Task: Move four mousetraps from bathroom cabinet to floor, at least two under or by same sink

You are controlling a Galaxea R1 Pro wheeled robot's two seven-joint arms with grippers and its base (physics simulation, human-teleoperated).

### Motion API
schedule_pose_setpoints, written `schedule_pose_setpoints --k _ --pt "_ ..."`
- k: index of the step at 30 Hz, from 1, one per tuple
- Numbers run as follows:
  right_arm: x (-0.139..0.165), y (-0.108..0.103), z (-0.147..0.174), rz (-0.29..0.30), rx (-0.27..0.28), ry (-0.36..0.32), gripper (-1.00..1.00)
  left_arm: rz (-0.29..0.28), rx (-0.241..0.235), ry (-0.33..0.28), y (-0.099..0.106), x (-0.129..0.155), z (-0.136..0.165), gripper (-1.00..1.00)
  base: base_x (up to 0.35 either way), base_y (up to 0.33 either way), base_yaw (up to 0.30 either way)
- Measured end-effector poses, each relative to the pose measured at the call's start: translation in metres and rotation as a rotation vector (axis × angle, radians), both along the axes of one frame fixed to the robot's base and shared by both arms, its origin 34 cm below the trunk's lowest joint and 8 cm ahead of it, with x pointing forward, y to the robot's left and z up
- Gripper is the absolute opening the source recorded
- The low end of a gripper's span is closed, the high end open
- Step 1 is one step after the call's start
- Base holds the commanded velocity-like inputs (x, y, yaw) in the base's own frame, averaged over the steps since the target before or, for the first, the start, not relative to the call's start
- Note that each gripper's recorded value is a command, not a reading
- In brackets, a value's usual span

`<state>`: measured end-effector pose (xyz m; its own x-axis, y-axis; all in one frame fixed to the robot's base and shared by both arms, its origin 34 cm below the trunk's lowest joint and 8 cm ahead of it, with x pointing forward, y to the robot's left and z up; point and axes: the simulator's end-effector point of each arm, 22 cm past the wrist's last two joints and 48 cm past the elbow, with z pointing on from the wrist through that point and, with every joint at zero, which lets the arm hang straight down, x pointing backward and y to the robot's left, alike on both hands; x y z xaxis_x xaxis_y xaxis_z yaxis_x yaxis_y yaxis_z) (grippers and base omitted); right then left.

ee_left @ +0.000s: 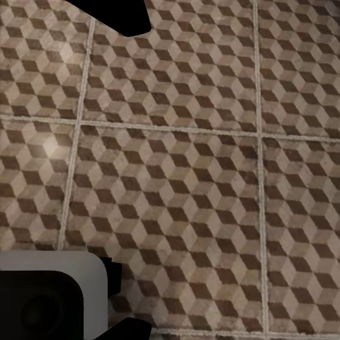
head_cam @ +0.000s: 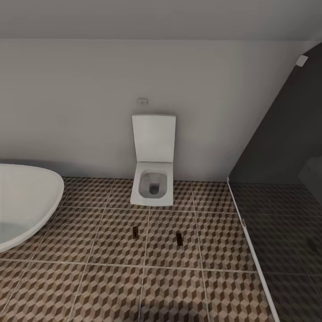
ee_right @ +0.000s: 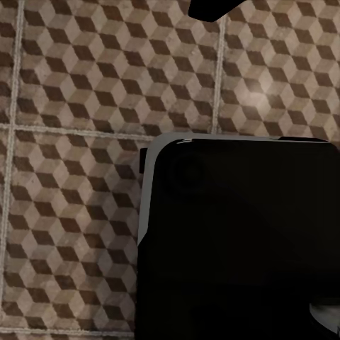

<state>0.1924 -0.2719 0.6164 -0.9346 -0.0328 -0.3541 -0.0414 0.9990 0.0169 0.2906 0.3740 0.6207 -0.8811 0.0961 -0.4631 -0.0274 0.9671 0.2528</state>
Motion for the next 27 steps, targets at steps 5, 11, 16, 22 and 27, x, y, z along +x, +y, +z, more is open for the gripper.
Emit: schedule_pose_setpoints --k 5,11,16,22,27 --pt "0.0 0.0 0.0 0.0 0.0 0.0 1.0 0.0 0.0 0.0 0.0 0.0 0.0 1.0 0.0 0.0 0.0" --pt "0.0001 0.0 0.0 0.0 0.0 0.0 1.0 0.0 0.0 0.0 0.0 0.0 0.0 1.0 0.0 0.0 0.0" --pt "0.0002 -0.0001 0.0 0.0 0.0 0.0 1.0 0.0 0.0 0.0 0.0 0.0 0.0 1.0 0.0 0.0 0.0" --pt "0.0001 0.0 0.0 0.0 0.0 0.0 1.0 0.0 0.0 0.0 0.0 0.0 0.0 1.0 0.0 0.0 0.0" --pt "0.0001 0.0 0.0 0.0 0.0 0.0 1.0 0.0 0.0 0.0 0.0 0.0 0.0 1.0 0.0 0.0 0.0"
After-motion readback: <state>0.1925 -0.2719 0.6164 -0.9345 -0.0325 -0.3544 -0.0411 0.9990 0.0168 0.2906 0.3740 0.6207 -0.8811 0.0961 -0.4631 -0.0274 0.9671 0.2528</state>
